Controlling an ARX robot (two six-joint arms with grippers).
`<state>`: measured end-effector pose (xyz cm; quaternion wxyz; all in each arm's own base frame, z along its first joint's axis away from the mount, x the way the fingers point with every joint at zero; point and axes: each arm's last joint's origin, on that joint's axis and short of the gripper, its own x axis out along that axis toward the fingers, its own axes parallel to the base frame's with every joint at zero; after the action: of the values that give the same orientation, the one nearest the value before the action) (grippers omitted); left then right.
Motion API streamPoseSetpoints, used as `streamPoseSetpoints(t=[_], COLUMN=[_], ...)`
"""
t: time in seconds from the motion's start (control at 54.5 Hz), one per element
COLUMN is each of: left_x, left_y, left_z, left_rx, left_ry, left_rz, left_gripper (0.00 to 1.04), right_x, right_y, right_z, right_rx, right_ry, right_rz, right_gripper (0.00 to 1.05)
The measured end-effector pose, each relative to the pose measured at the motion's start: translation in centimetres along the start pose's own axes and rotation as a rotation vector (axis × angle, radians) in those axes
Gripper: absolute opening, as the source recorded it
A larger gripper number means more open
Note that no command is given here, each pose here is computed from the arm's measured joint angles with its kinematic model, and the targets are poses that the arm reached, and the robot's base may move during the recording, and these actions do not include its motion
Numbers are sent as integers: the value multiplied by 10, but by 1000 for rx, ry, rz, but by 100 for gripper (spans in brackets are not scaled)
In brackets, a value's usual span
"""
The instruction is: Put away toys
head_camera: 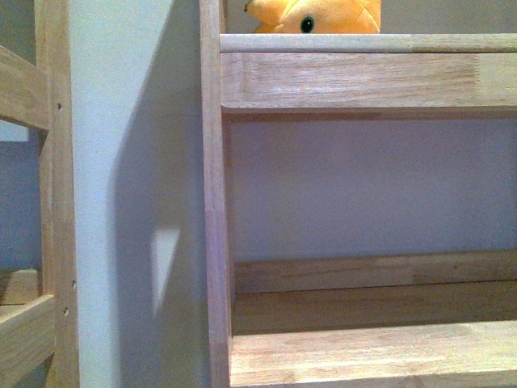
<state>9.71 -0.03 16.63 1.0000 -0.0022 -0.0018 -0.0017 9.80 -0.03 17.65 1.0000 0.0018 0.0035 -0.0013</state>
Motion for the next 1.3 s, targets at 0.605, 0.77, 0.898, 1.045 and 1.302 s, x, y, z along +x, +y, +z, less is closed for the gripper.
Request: streamPoseSetpoints(t=[0.605, 0.77, 0.898, 1.045, 1.302], left_x=[0, 0, 0, 0, 0], left_y=[0, 0, 0, 0, 0], left_z=[0, 0, 0, 0, 0], left_rx=[0, 0, 0, 0, 0], left_ry=[0, 0, 0, 0, 0], left_rz=[0, 0, 0, 0, 0], left_gripper=[98, 98, 98, 98, 98], right_x=[-1, -1, -1, -1, -1], right_y=[0, 0, 0, 0, 0], right_z=[-9, -9, -9, -9, -9], right_rx=[-1, -1, -1, -1, -1], right_ry=[-11, -11, -11, -11, -11], right_rz=[0, 0, 0, 0, 0], right_gripper=[16, 43, 62, 82, 98])
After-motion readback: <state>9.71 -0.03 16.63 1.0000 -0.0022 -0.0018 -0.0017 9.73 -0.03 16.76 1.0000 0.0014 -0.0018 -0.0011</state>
